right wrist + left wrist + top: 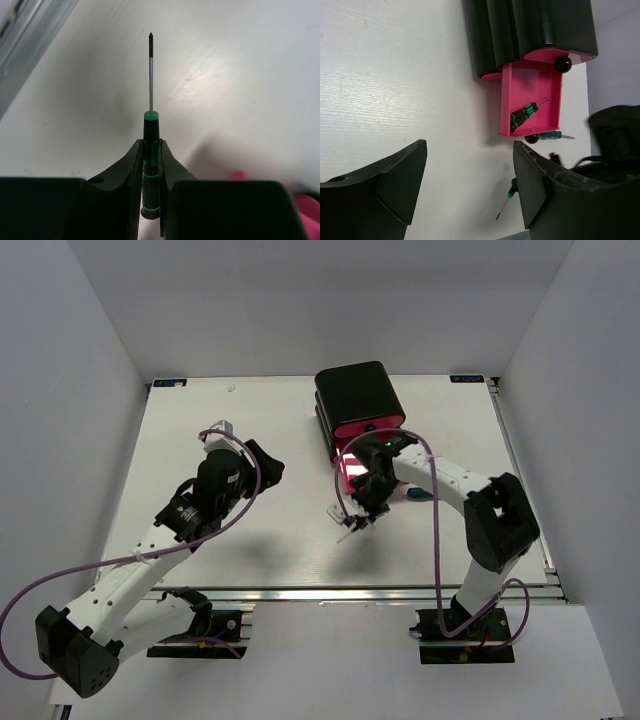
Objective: Sort the tools into containers
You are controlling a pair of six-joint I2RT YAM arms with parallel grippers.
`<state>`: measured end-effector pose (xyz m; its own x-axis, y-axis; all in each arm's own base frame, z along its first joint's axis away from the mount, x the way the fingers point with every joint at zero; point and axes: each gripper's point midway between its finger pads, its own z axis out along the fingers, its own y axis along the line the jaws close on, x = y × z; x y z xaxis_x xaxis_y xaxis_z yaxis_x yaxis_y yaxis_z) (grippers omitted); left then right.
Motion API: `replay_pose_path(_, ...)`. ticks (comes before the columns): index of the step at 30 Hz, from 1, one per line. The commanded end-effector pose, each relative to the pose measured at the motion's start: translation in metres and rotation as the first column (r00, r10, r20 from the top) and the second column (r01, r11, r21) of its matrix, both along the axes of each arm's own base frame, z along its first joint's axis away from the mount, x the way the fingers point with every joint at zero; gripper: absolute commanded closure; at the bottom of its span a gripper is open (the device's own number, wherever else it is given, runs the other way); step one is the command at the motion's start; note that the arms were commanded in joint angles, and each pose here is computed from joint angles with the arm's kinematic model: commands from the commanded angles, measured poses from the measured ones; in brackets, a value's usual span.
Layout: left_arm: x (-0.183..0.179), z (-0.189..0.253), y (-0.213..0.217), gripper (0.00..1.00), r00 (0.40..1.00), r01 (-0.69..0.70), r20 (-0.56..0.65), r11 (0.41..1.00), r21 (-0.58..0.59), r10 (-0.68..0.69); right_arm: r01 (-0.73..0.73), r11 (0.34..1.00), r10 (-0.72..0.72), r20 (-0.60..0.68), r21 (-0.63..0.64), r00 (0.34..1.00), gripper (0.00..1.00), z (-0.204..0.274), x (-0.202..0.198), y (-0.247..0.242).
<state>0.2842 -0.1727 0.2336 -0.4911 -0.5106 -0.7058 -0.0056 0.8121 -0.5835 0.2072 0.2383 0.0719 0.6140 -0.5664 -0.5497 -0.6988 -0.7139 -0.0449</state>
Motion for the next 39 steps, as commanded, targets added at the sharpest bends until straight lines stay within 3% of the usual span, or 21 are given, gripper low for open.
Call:
replay_pose_path(1,0.007,0.01,-0.01,0.21,0.999,0.023,0.034,0.999,-0.029,-0.022,0.183,0.975,-0.168,-0.116,0.13,0.979,1.0,0.078,-0.019,0.022)
replay_pose_path(8,0.021,0.008,-0.026,0.21,0.997,0.067,0.028,0.998,-0.017,-0.067,0.449,0.878,-0.45,-0.032,0.167,0.892,1.0,0.112,0.029,0.012)
replay_pose_path(14,0.031,0.004,-0.038,0.2,0.994,0.104,0.027,0.994,-0.02,-0.104,0.705,0.691,-0.72,0.06,0.16,0.692,1.0,0.09,0.111,-0.005)
replay_pose_path(19,0.042,0.006,-0.046,0.2,0.992,0.121,0.034,0.992,-0.024,-0.121,0.771,0.617,-0.787,0.11,0.158,0.607,1.0,0.074,0.152,-0.013)
replay_pose_path(22,0.049,0.007,-0.05,0.2,0.991,0.128,0.043,0.991,-0.029,-0.127,0.782,0.603,-0.798,0.122,0.157,0.59,0.86,0.066,0.164,-0.014)
replay_pose_path(23,0.052,0.008,-0.05,0.2,0.991,0.124,0.048,0.992,-0.032,-0.122,0.784,0.604,-0.797,0.127,0.146,0.591,0.73,0.061,0.166,-0.014)
replay_pose_path(25,0.06,0.012,-0.053,0.19,0.99,0.127,0.064,0.991,-0.041,-0.125,0.789,0.596,-0.803,0.133,0.15,0.581,0.61,0.059,0.171,-0.017)
replay_pose_path(26,0.065,0.016,-0.051,0.19,0.989,0.127,0.077,0.991,-0.034,-0.124,0.796,0.585,-0.811,0.131,0.156,0.571,0.49,0.06,0.173,-0.019)
replay_pose_path(29,0.088,0.026,-0.052,0.19,0.983,0.153,0.105,0.988,0.012,-0.153,0.807,0.561,-0.828,0.099,0.187,0.552,0.46,0.073,0.179,-0.018)
replay_pose_path(30,0.097,0.044,-0.054,0.19,0.977,0.16,0.14,0.987,0.018,-0.161,0.813,0.548,-0.835,0.077,0.197,0.544,0.47,0.079,0.18,-0.019)
replay_pose_path(33,0.13,0.035,-0.049,0.19,0.974,0.175,0.127,0.979,0.103,-0.187,0.833,0.504,-0.853,-0.021,0.228,0.522,0.56,0.102,0.18,-0.025)
replay_pose_path(34,0.138,0.051,-0.055,0.19,0.961,0.214,0.159,0.972,0.1,-0.228,0.841,0.491,-0.854,-0.064,0.229,0.516,0.61,0.107,0.176,-0.027)
replay_pose_path(35,0.156,0.038,-0.049,0.19,0.963,0.21,0.141,0.969,0.128,-0.228,0.832,0.485,-0.845,-0.098,0.269,0.525,0.77,0.123,0.171,-0.03)
replay_pose_path(37,0.18,0.056,-0.048,0.18,0.951,0.212,0.198,0.968,0.134,-0.235,0.825,0.492,-0.802,-0.225,0.279,0.554,0.9,0.123,0.15,-0.038)
replay_pose_path(39,0.207,0.041,-0.045,0.18,0.946,0.231,0.195,0.96,0.158,-0.26,0.753,0.57,-0.713,-0.258,0.33,0.652,0.95,0.123,0.113,-0.046)
